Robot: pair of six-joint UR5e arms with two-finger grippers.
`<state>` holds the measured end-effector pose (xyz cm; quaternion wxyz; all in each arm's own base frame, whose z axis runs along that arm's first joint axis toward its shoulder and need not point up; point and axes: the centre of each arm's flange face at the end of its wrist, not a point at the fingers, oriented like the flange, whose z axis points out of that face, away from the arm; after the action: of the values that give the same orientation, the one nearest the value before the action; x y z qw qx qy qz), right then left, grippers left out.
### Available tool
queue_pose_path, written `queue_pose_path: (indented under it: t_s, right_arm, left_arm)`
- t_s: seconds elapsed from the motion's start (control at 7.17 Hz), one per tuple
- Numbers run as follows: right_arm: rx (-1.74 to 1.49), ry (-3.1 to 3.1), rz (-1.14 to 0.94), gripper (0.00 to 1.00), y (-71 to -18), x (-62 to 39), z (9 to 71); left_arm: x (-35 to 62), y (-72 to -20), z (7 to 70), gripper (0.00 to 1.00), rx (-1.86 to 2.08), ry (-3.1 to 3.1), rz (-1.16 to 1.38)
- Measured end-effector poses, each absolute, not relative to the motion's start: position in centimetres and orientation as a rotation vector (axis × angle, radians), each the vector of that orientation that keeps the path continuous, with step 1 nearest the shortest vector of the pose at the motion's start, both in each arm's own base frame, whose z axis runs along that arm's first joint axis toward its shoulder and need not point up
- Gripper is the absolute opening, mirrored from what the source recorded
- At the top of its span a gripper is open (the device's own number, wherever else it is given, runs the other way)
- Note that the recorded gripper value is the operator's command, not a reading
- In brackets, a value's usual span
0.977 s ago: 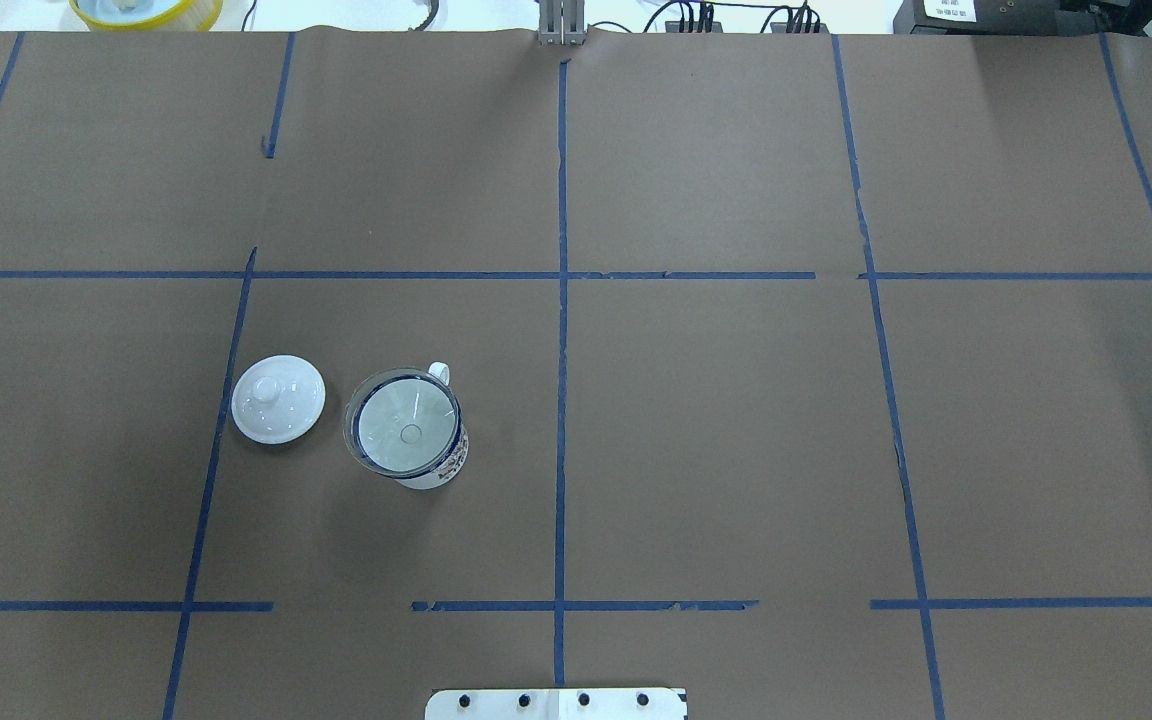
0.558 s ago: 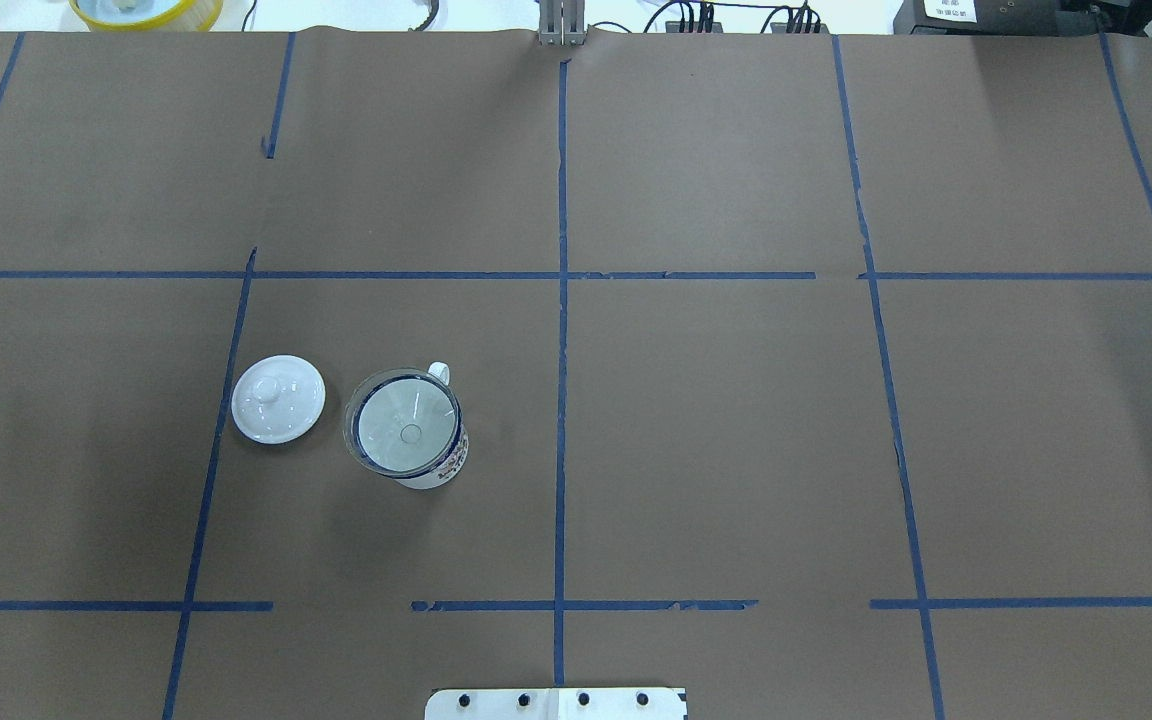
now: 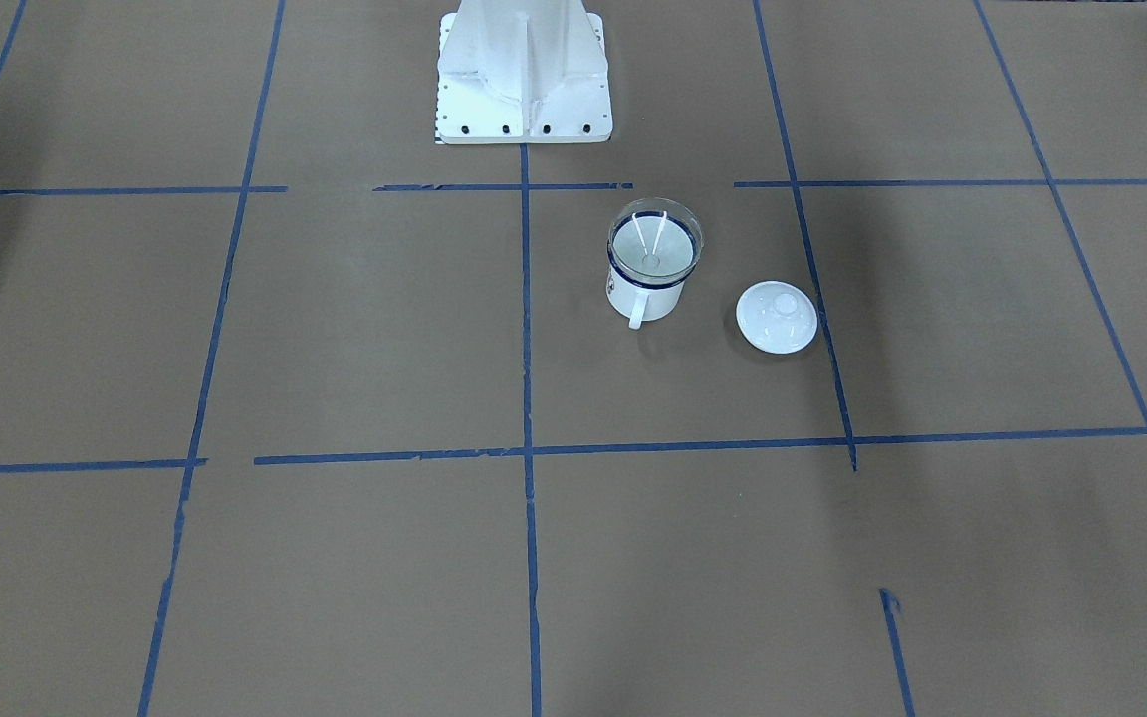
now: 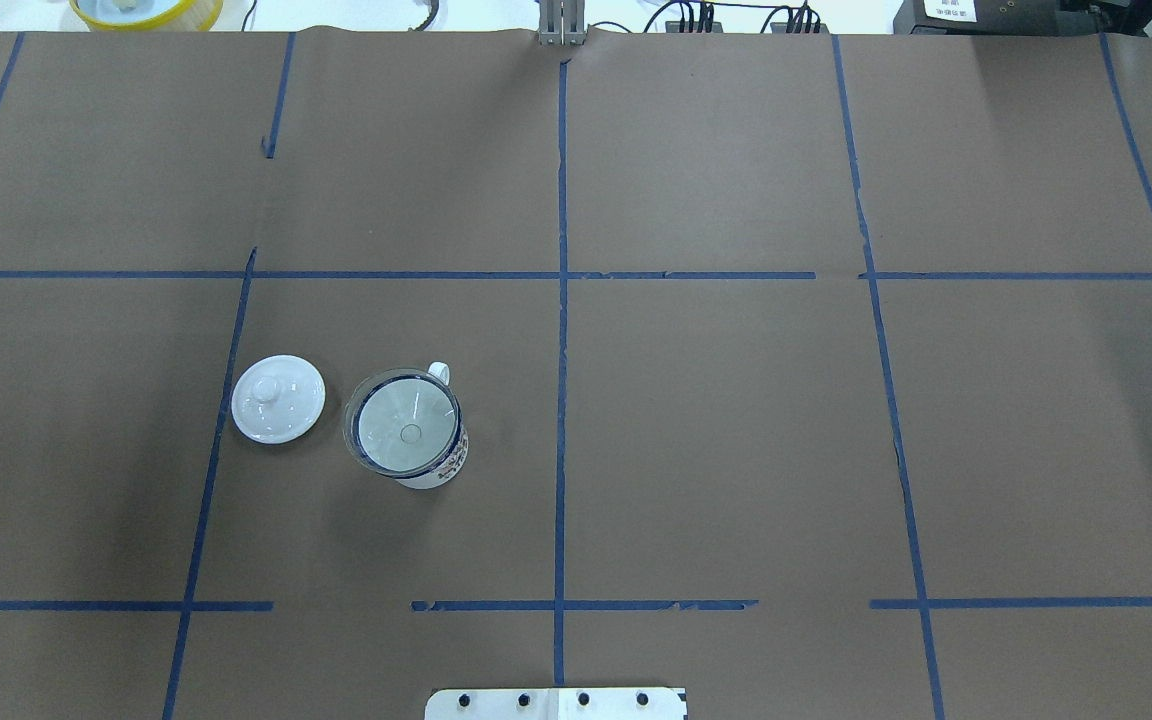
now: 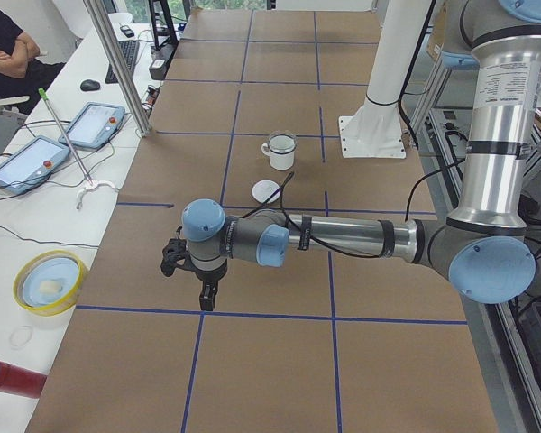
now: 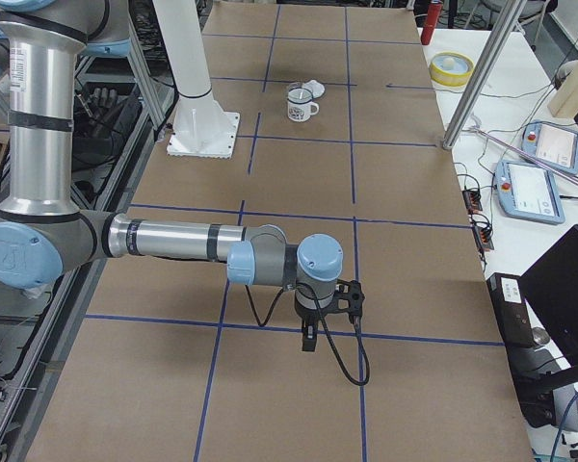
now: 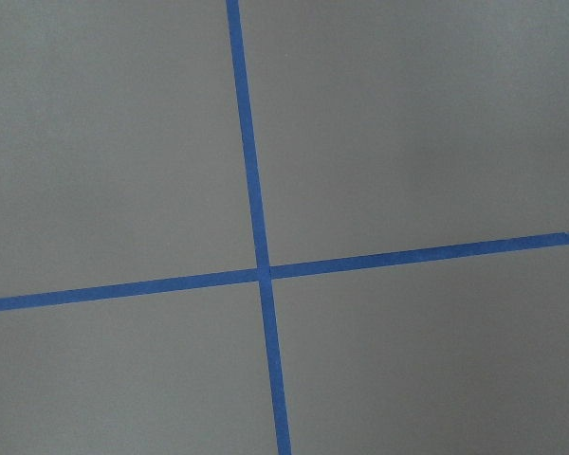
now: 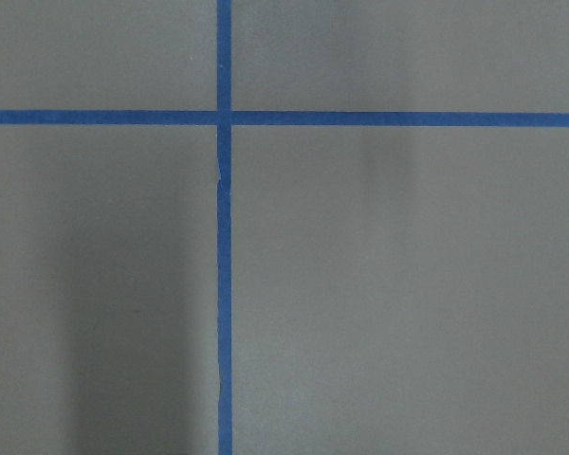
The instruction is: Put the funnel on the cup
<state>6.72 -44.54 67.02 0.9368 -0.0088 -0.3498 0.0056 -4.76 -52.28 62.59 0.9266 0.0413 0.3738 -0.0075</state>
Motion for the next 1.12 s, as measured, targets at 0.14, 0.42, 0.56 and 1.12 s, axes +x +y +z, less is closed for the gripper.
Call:
queue_pose_path:
  t_s: [0.14, 0.42, 0.56, 1.12]
  right_arm:
    - [-0.018, -0.715, 0.011, 1.00, -44.5, 6.7, 67.0]
    - [-0.018, -0.715, 0.011, 1.00, -44.5, 6.7, 67.0]
    - [-0.018, -0.715, 0.011, 1.00, -44.5, 6.7, 67.0]
    - [-0.018, -0.715, 0.011, 1.00, -44.5, 6.7, 67.0]
  left_arm:
    - [-6.2, -51.8, 63.0, 1.00, 0.042, 0.761, -0.058]
    - [-8.0, -51.1, 63.7, 1.00, 0.010, 0.757, -0.077]
    - [-8.3, -51.0, 63.8, 1.00, 0.010, 0.756, -0.074]
    - [-8.4, -50.8, 63.1, 1.00, 0.024, 0.756, -0.067]
